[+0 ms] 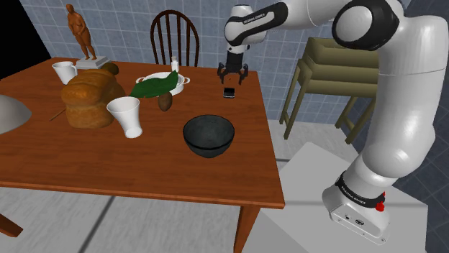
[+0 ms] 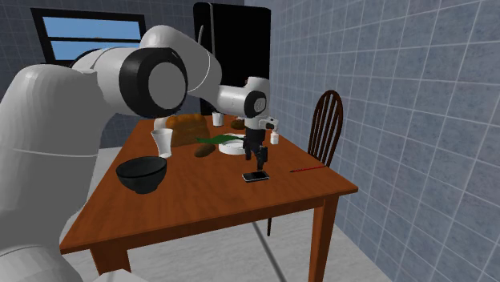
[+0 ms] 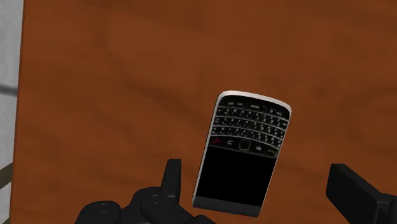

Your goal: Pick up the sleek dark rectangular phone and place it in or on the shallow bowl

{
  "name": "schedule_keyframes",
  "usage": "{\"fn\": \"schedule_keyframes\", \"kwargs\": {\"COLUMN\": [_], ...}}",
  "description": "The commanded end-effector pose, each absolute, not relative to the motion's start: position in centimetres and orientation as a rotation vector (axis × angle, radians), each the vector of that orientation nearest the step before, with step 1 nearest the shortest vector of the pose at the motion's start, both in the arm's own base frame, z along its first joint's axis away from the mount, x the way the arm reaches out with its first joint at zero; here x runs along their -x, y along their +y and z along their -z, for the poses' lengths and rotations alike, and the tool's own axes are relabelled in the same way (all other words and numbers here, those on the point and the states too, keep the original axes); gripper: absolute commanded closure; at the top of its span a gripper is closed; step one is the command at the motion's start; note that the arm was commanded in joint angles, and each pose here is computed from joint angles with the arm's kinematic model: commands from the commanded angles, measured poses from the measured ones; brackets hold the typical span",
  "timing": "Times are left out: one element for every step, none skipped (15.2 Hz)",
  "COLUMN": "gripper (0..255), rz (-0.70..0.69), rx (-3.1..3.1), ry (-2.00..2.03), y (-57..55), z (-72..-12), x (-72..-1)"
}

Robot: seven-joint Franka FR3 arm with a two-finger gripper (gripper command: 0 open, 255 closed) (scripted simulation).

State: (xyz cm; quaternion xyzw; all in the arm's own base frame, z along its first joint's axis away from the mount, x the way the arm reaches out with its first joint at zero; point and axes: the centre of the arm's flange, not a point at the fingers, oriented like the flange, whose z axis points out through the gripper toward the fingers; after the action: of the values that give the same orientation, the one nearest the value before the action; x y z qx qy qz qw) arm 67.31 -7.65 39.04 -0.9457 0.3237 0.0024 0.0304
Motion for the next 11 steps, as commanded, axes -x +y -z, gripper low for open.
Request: {"fn": "schedule_keyframes", "kwargs": {"gripper": [0,0,0,0,0,0,0,0,0,0,0], "rz": [-0.009,-0.009,-0.009,-0.009,-0.009,-0.009,-0.009,-0.009,-0.009,-0.009,-0.009], "rx": [2.891,2.891,2.891,2.891,2.891,2.891,2.891,2.891,2.891,2.891,2.891], "ry": [1.056,1.057,1.057,1.057,1.057,1.057,1.057,1.057,1.057,1.057,1.057], "y": [-8.9,-9.0,-8.9,-8.9,-8.9,-8.8,-8.8,-8.8,-8.7,-8.7,-8.7], "z": [-37.1,-37.1,-36.5,-36.0,-35.5,-34.9,-34.4,-33.9,-33.1,-33.1,-33.1], "x": [-69.1,-69.2,-69.2,-69.2,-69.2,-69.2,-69.2,-69.2,-69.2,-69.2,-69.2]}}
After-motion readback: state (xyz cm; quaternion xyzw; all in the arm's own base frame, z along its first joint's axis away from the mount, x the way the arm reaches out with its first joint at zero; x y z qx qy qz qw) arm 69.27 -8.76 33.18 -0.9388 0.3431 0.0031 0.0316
